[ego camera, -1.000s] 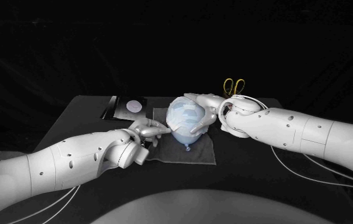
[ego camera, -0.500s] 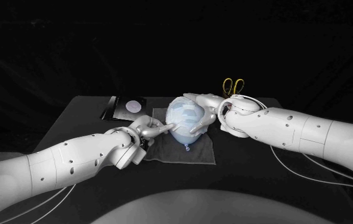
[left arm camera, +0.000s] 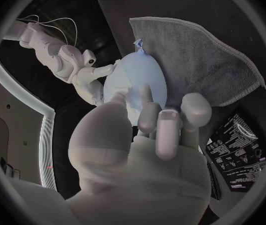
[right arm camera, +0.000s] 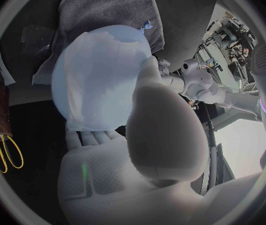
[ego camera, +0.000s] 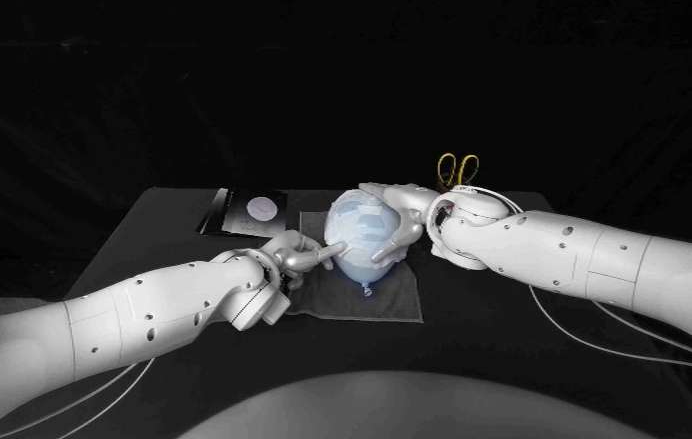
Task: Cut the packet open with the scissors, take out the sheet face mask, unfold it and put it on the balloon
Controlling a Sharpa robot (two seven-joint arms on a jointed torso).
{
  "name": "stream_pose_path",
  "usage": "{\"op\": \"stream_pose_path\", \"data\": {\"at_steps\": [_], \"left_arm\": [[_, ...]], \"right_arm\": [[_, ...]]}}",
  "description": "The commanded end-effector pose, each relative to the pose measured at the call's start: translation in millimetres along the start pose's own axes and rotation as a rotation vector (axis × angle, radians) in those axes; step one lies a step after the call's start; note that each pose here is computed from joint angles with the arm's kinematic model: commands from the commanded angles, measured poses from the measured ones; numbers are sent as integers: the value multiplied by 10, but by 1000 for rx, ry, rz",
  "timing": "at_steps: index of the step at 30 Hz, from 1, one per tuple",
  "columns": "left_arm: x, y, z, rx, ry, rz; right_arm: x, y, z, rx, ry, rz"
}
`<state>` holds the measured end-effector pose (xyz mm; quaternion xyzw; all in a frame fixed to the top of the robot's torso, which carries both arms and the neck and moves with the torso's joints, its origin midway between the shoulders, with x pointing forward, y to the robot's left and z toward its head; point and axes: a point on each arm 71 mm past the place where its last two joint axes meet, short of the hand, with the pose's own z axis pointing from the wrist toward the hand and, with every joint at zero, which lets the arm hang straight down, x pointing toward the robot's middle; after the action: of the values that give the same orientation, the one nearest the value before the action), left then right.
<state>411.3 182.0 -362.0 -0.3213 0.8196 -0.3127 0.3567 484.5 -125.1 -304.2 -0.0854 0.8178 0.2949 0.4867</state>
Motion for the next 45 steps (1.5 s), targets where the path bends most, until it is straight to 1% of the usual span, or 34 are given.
{"op": "stream_pose_path", "data": {"at_steps": [1, 7, 12, 21, 26, 29, 33, 36, 39, 42, 45], "left_arm": [[51, -6, 10, -31, 37, 17], [100, -18, 21, -50, 67, 30], [117, -18, 22, -58, 82, 50], [94, 25, 8, -83, 93, 94], [95, 33, 7, -97, 93, 130], [98, 32, 4, -98, 94, 141], [89, 28, -21, -79, 101, 134], [62, 14, -66, -43, 110, 97], [12, -11, -112, -7, 108, 59], [-64, -36, -155, 25, 89, 21], [-149, -54, -184, 48, 59, -9]], "right_arm": [[44, 7, 0, 1, 30, -5], [46, 15, -1, -1, 31, -4], [46, 15, -3, -2, 31, -2], [44, 0, -9, 2, 31, 0], [43, -2, -11, 2, 31, 1], [43, -2, -12, 2, 31, 1], [43, -2, -14, 1, 31, 2], [43, -4, -17, 1, 31, 3], [43, -9, -22, 2, 31, 4], [43, -14, -25, 2, 31, 5], [43, -12, -26, 1, 31, 6]]}}
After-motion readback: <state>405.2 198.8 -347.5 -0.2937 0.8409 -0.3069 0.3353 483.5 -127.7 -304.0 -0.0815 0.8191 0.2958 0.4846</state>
